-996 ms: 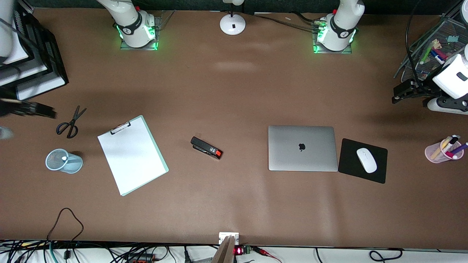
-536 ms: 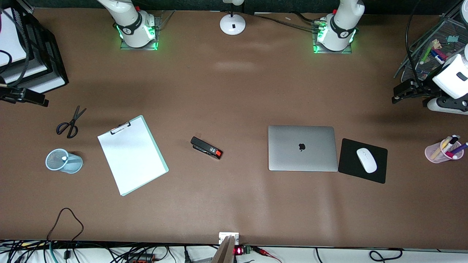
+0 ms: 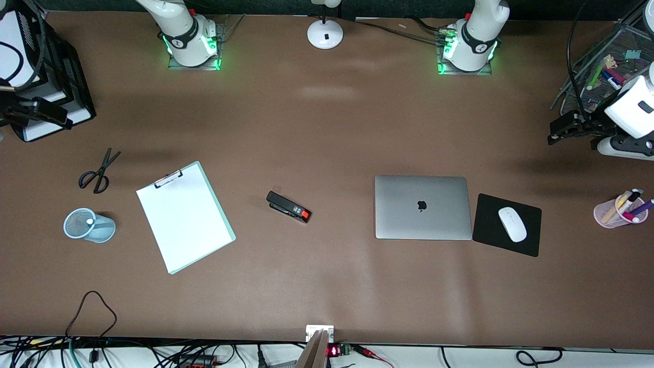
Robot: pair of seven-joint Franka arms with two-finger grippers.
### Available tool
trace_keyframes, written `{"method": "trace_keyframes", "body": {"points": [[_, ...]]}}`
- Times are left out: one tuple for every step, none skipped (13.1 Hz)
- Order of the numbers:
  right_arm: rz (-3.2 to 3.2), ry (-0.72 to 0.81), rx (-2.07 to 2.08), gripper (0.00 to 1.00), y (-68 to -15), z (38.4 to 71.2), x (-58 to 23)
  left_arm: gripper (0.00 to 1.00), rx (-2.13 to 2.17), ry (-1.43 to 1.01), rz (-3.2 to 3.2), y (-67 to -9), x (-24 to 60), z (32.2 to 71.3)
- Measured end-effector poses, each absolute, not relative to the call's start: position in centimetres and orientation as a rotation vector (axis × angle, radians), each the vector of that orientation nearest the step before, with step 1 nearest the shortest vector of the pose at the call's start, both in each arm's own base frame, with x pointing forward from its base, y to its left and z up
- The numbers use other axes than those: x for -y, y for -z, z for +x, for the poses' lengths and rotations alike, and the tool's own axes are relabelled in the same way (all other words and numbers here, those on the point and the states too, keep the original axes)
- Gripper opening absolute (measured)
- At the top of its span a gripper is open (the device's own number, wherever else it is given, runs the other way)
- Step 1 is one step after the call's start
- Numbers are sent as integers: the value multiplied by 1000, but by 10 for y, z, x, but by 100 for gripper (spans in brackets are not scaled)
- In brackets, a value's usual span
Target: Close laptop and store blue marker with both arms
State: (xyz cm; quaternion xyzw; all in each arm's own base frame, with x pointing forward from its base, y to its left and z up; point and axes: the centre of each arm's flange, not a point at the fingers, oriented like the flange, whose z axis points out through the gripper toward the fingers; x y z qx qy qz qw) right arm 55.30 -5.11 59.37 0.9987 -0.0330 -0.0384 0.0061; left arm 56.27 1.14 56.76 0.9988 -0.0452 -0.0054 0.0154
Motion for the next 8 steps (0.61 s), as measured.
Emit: {"method": "trace_keyframes", "body": {"points": [[3127,118,104,100,-595,552,51,100,141,17,3108,-568,-11,563],[3127,118,105,100,-595,552,51,100,141,17,3108,-568,-11,563],[3127,118,105,100,-595,552,52,100,141,17,3108,-568,-11,563],[3127,115,106,100,-595,552,52,100,141,17,3108,-568,-11,563],[3127,113,107,100,-596,552,52,100,141,17,3108,-568,-11,563],[3127,112,108,100,-597,552,53,100,141,17,3108,-568,-11,563],[3127,112,108,100,-597,552,53,100,141,17,3108,-568,-11,563],[3127,112,108,100,-597,552,53,100,141,17,3108,-568,-11,563]]}}
